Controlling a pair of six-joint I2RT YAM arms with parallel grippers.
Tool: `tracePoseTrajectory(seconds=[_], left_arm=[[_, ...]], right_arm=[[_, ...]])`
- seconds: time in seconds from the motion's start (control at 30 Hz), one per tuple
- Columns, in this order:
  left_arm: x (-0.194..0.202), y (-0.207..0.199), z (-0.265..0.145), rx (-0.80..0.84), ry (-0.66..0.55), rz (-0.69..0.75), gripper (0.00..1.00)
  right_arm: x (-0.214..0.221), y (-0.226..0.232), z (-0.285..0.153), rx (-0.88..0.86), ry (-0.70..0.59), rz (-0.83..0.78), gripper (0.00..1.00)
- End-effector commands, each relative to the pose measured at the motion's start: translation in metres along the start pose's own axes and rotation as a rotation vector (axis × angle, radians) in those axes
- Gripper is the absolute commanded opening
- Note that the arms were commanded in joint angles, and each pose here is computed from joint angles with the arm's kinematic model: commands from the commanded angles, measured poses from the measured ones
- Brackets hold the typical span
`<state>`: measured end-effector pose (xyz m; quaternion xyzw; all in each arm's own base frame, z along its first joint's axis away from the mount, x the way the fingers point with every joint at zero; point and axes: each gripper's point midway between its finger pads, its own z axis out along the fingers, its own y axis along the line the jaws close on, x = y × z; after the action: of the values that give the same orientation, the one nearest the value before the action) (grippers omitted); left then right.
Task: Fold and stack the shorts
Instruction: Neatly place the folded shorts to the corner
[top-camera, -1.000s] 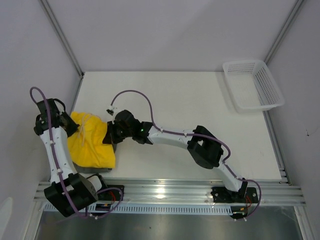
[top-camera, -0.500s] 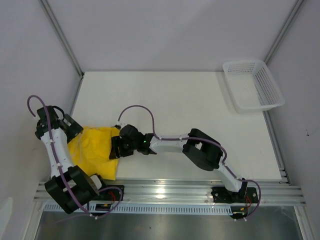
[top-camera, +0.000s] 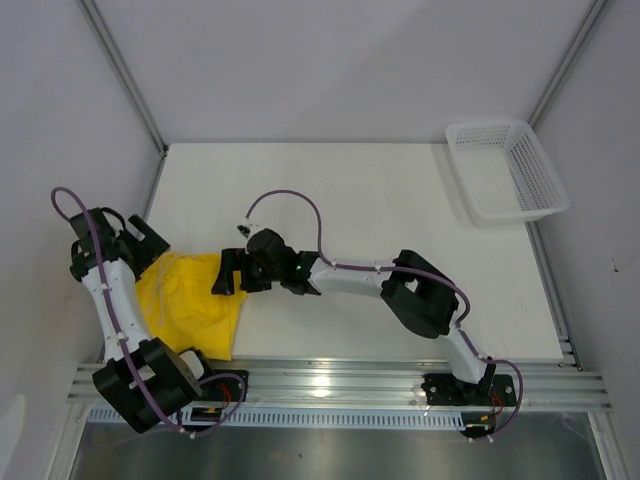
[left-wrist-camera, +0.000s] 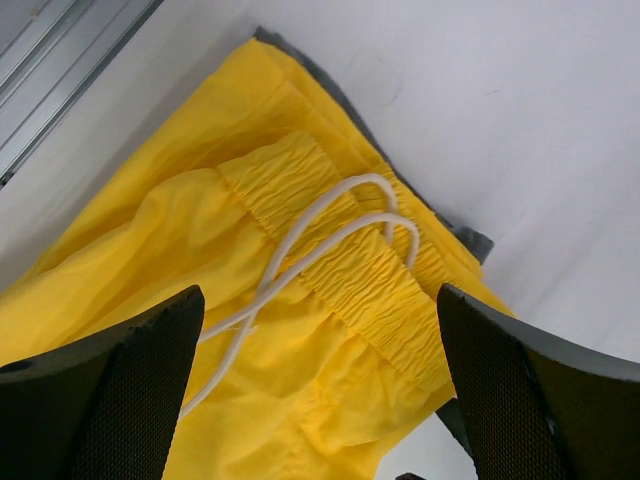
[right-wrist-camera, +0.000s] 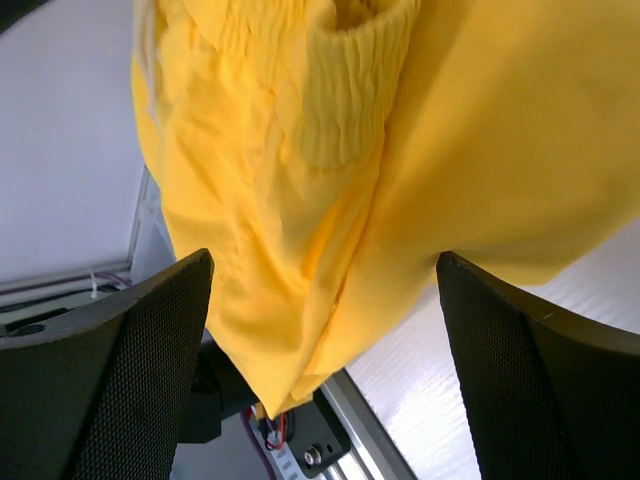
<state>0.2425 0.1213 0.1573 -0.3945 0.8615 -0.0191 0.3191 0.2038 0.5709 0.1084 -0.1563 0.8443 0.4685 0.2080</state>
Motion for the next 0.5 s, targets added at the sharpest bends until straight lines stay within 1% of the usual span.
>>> tracePoseTrajectory(seconds=[0.0,0.1,0.17,0.27,0.3,0.33,0.37,0.4,0.43,0.47], left_arm=[[-0.019,-0.02,-0.014,0.105,-0.082,0.02,0.99],[-0.023,-0.023,-0.021,0.112,-0.087,0.029,0.99],[-0.026,-0.03,-0.025,0.146,-0.098,0.035,0.99],[-0.022,-0.044,-0.028,0.205,-0.079,0.057,0.99],[-0.018,-0.054,-0.028,0.233,-0.067,0.084,0.99],[-0.014,-0.061,-0.028,0.249,-0.054,0.089,0.99],[-0.012,-0.067,-0.029,0.265,-0.051,0.096,0.99],[-0.008,-0.083,-0.031,0.31,-0.056,0.131,0.99],[-0.001,-0.092,-0.034,0.339,-0.058,0.128,0.99],[0.001,-0.101,-0.037,0.36,-0.068,0.137,0.99]], right_arm=[[-0.039,0.016,-0.004,-0.022,-0.071,0.002,0.93],[-0.049,0.013,-0.003,-0.025,-0.083,0.015,0.93],[-0.052,0.006,-0.001,-0.003,-0.088,0.012,0.93],[-0.059,-0.013,-0.011,0.074,-0.099,0.023,0.92],[-0.065,-0.019,-0.017,0.087,-0.115,0.026,0.92],[-0.077,-0.012,-0.031,0.073,-0.149,0.017,0.92],[-0.073,-0.03,-0.039,0.122,-0.155,0.014,0.93],[-0.078,-0.036,-0.048,0.139,-0.173,0.01,0.93],[-0.102,-0.027,-0.07,0.121,-0.244,-0.002,0.98],[-0.105,-0.041,-0.08,0.175,-0.273,-0.008,0.99]])
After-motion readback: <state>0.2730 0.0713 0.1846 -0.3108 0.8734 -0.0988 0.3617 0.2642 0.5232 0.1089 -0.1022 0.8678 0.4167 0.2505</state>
